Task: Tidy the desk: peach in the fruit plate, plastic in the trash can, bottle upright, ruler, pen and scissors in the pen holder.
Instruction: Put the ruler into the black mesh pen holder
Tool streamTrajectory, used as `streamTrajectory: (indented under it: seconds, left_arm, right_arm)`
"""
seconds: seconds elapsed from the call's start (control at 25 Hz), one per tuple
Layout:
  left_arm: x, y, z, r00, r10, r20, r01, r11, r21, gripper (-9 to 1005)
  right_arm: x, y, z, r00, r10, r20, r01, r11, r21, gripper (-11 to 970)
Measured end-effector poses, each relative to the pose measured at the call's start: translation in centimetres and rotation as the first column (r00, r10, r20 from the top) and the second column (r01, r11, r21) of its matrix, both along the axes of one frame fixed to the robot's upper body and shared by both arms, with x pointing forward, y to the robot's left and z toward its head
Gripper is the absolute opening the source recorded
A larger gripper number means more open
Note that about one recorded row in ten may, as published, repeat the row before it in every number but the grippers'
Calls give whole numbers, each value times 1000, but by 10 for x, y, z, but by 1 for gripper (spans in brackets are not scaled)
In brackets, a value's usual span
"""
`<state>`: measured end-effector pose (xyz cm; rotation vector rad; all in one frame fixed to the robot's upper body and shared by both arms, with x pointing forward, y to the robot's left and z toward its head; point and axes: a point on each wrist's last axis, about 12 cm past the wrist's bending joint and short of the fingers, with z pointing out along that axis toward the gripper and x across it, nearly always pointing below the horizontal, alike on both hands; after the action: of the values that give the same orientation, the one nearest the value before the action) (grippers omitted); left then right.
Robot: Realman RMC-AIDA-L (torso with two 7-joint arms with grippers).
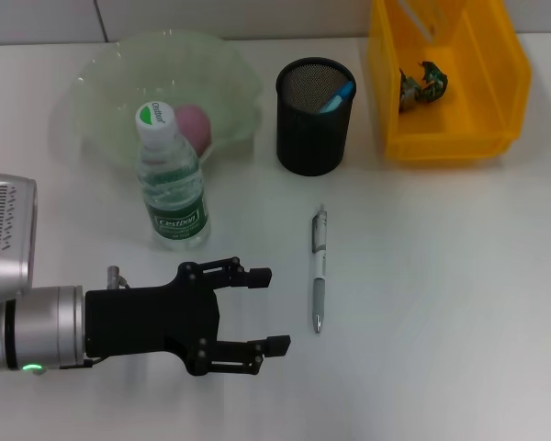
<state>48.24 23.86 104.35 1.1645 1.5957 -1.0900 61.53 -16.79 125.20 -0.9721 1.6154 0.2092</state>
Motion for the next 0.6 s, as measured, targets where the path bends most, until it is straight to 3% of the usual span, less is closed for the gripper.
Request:
streamTrajectory:
  seconds: [0.16,0.2,0.24,0.28,0.4,0.44,0.48,0.6]
  left_arm:
    - [-1,-1,0,1000,-7,-10,7,1000,-3,832]
    - [-1,-1,0,1000,-7,-10,7,1000,-3,832]
    - [-1,-1,0,1000,-7,-11,7,1000,-3,832]
    - [-1,-2,0,1000,-7,-10,7,1000,-3,832]
    - [-1,-2,0,1000,-7,-10,7,1000,-2,832]
    - [-1,-1,-1,1000,-5,-12,5,1000,-3,832]
    - [-1,-1,0,1000,-5,-12,5,1000,-5,832]
    - [-1,-1,-1,1000,-3,-14,3,1000,-6,832]
  right_arm:
    - [-2,-7,-7,989,67,134,-96,971,219,378]
    - [-2,-7,-7,989,67,134,-96,971,219,378]
    - [-1,-9,-21,981,101,167,-148,942,302,378]
    - [-1,-9,-21,981,101,167,-148,942,302,378]
    - [-1,-15,-43,967,121,224,-209,881,424,378]
    - [-1,-21,-61,966,104,238,-210,852,480,379]
    - [-1,-21,-61,966,104,238,-210,852,480,379]
    - [-1,-25,-87,975,83,206,-185,816,548,379]
